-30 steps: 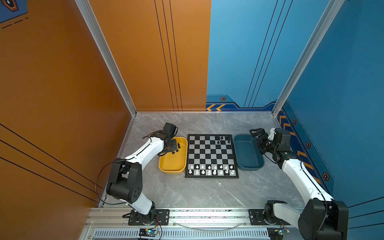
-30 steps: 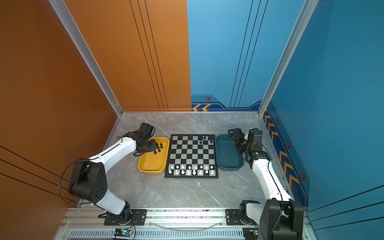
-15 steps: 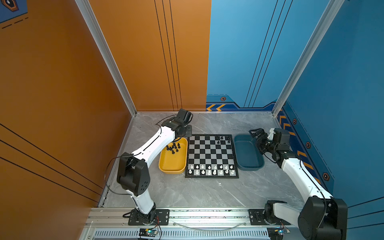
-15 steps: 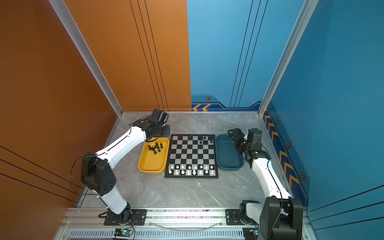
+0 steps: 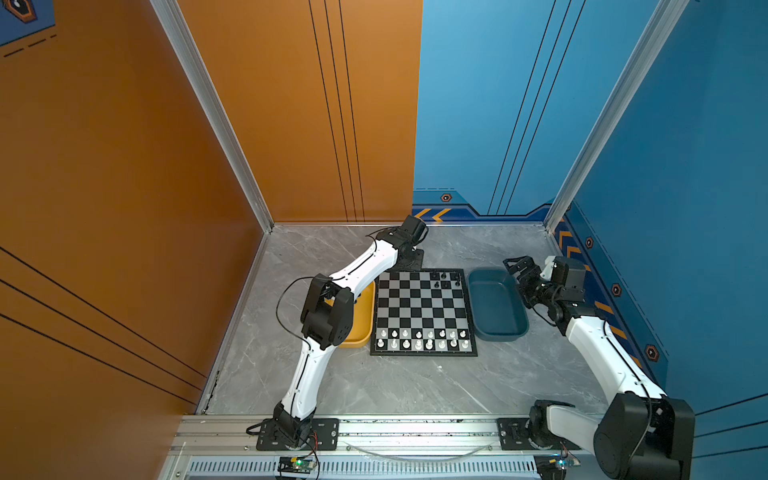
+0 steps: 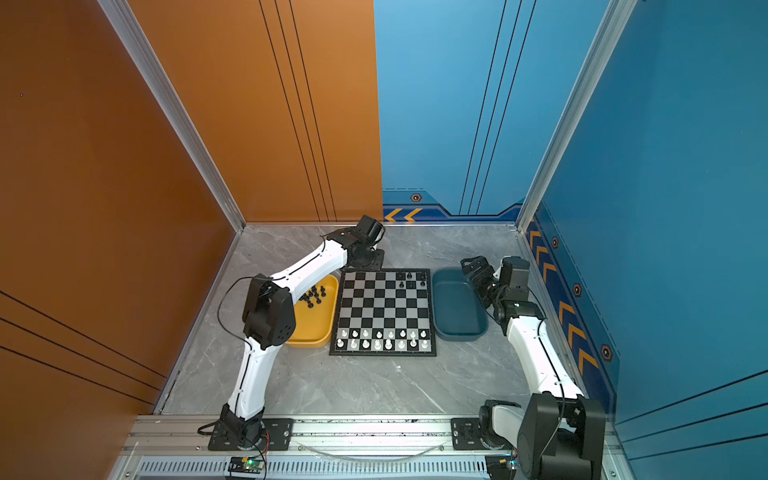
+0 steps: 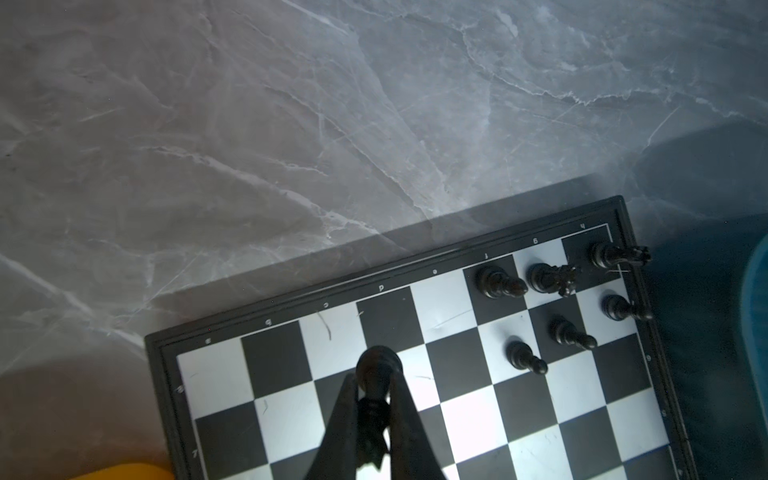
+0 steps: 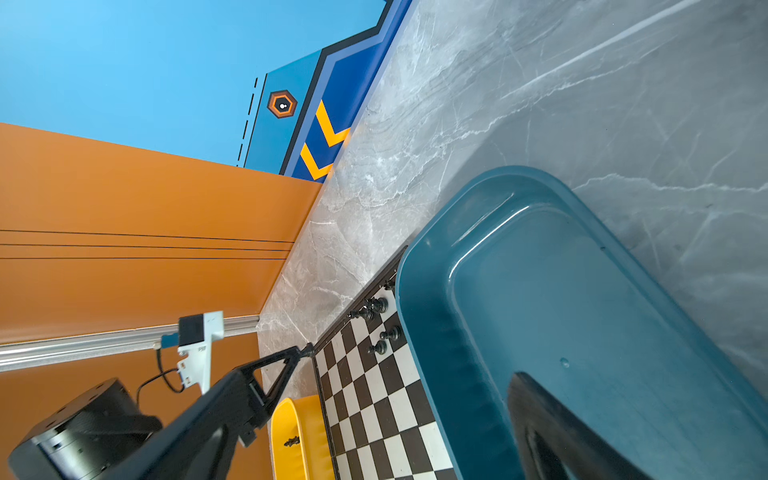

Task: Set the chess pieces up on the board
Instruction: 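Lift the black piece and carry it to the board's far edge, then lower the black piece onto a back-row square beside the black pieces, then open the left gripper to release the black piece on the board, then move the empty left gripper back over the yellow tray, then lower the left gripper and close on another black piece in the tray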

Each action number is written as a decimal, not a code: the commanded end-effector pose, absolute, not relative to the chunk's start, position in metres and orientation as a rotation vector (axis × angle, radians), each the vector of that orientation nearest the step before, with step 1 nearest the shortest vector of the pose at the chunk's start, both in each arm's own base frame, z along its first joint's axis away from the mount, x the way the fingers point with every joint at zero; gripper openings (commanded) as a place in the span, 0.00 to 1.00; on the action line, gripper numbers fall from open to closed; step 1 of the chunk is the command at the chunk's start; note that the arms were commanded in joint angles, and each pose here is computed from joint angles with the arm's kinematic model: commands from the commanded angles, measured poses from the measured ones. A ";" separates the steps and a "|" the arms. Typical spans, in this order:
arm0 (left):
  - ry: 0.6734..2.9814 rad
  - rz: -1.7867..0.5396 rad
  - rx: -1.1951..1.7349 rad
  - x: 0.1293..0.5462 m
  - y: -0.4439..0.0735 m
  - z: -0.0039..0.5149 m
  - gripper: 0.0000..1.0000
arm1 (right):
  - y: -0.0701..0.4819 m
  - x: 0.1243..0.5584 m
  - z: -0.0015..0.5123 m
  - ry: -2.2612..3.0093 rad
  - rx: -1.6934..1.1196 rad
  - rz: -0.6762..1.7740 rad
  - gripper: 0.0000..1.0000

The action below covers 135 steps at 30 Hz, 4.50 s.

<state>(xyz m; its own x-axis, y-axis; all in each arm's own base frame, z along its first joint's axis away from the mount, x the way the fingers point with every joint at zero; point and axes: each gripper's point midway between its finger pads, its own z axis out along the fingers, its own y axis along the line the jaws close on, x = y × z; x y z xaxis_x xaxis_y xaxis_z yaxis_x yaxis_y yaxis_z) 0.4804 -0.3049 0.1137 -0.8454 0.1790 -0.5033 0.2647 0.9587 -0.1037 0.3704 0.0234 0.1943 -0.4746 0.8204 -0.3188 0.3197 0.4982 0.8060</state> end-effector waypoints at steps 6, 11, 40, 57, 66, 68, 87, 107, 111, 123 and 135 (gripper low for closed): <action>2.652 -0.206 0.382 0.477 -0.319 0.091 0.00 | 0.022 0.369 0.198 2.030 0.915 0.893 1.00; 2.657 -0.178 0.381 0.481 -0.320 0.080 0.00 | 0.023 0.369 0.198 2.033 0.916 0.895 1.00; 2.666 -0.118 0.412 0.482 -0.319 0.067 0.10 | 0.023 0.371 0.198 2.031 0.917 0.899 1.00; 2.662 -0.112 0.431 0.481 -0.323 0.065 0.30 | 0.022 0.370 0.197 2.033 0.919 0.898 1.00; 2.670 -0.108 0.433 0.480 -0.323 0.061 0.32 | 0.022 0.369 0.197 2.032 0.921 0.897 1.00; 2.672 -0.107 0.432 0.480 -0.323 0.060 0.32 | 0.022 0.369 0.197 2.032 0.920 0.896 1.00; 2.690 -0.096 0.426 0.477 -0.319 0.054 0.40 | 0.022 0.369 0.197 2.033 0.922 0.899 1.00; 2.542 -0.122 0.408 0.459 -0.298 0.158 0.47 | 0.024 0.369 0.201 2.026 0.914 0.907 1.00; 2.486 -0.113 0.395 0.449 -0.282 0.195 0.48 | 0.024 0.368 0.202 2.025 0.913 0.909 1.00; 2.504 0.068 0.011 0.401 -0.128 0.208 0.49 | 0.025 0.367 0.202 2.023 0.912 0.908 1.00; 2.662 0.168 -0.268 0.370 -0.048 0.135 0.52 | 0.032 0.368 0.203 2.031 0.896 0.917 1.00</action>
